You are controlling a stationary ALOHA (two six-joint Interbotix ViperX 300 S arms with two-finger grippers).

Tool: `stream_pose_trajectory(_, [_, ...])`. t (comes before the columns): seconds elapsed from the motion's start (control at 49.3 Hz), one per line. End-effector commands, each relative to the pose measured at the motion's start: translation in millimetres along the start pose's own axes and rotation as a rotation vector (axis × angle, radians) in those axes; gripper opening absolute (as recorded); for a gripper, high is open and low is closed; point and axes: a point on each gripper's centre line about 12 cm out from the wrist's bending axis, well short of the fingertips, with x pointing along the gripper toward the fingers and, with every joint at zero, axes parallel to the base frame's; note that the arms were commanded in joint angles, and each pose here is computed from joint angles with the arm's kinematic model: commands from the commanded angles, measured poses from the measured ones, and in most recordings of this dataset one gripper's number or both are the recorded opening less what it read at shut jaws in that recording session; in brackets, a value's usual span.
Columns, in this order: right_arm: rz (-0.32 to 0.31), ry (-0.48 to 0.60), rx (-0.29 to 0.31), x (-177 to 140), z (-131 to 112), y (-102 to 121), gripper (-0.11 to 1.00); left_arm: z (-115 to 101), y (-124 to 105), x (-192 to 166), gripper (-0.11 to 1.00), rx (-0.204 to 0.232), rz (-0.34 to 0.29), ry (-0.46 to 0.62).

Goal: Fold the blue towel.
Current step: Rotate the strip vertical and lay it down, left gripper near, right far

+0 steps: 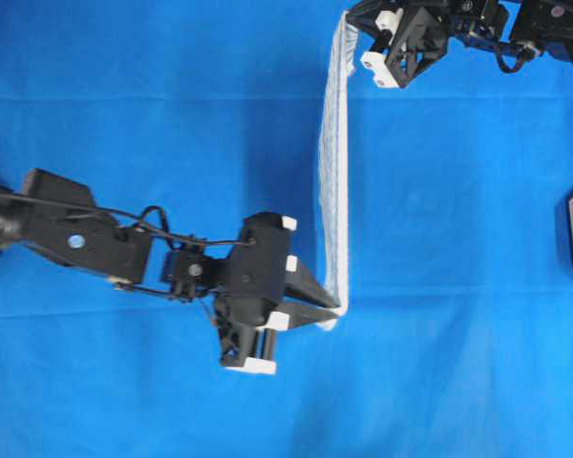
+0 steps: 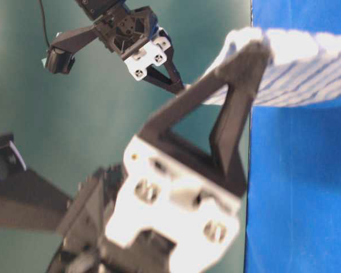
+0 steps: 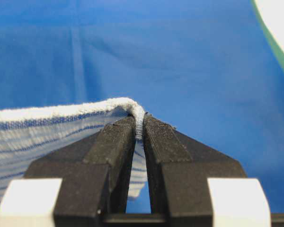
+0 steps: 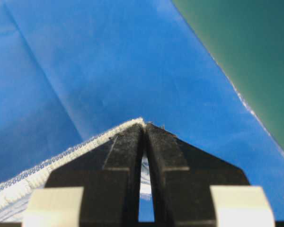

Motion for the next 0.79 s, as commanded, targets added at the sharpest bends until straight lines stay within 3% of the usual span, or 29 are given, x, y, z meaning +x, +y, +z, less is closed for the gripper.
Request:
stream_pose_trajectory(0.0, [-0.005,-0.038,0.002,-14.2,7.2,-2.8,0.04,25.1,1.1,10.1,0.04,0.015,0.001,-0.071])
stream_pose_trajectory(0.142, [-0.015,-0.031,0.01,-27.4,-2.5,-6.6,0.04,34.9,5.7,30.9,0.04,0.03,0.011,-0.096])
stream_pose_trajectory(0.406, [-0.02,-0.01,0.008,-31.1,-8.6,-7.3,0.04,27.8,13.5,51.3,0.04,0.03,0.025,-0.081])
stream_pose_trajectory(0.771, [-0.002,0.012,-0.005,10.8,3.0,0.0,0.04,-11.8,13.5,22.2,0.04,-0.013,0.028,-0.005])
